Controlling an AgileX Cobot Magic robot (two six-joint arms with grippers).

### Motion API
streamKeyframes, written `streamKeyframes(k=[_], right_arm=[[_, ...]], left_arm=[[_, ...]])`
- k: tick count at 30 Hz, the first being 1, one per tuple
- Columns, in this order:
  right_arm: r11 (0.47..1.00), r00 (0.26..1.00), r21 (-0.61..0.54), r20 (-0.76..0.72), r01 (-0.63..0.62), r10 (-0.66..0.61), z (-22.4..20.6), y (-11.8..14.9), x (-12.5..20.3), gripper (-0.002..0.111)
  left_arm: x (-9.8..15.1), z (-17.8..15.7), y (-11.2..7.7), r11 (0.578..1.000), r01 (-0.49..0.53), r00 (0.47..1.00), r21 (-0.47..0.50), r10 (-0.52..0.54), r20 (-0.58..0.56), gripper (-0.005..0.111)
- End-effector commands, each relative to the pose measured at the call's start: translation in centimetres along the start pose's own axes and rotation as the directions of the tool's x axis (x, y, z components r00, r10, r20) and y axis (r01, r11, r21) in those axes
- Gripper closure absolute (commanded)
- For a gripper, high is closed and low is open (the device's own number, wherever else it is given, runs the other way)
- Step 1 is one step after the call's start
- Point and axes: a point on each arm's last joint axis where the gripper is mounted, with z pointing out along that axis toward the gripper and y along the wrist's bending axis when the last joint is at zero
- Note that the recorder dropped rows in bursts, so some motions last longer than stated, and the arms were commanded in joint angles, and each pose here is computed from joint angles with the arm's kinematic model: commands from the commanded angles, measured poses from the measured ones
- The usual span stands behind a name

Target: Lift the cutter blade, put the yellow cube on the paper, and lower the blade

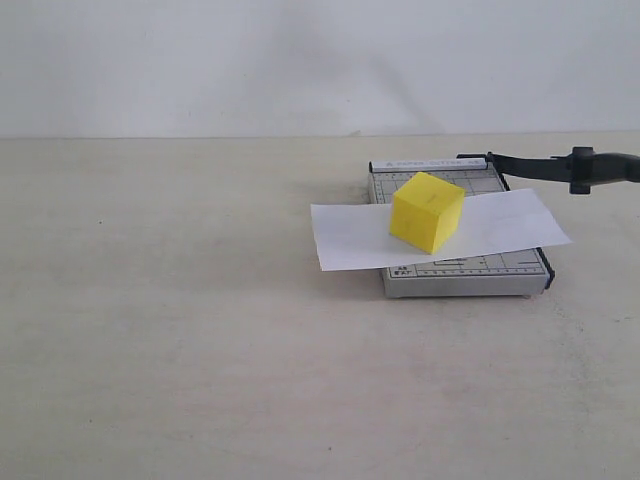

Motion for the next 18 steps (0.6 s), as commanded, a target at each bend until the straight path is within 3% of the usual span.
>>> streamKeyframes(k=[1,18], right_arm=[[1.000,1.000,0.004,0.012,0.000,0.000,-0.06,-0.03,-0.11,0.108],[1.000,1.000,0.005,0.014,0.000,0.000,-0.06,-0.03,-0.12,0.108]], left_arm=[[0.34,-0.02,0.26,0.999,0.000,1.000,-0.052,-0.002,-0.030,0.080],[0.36,-0.03,0.35,0.998,0.001,0.999,-0.068,-0.003,-0.033,0.080]])
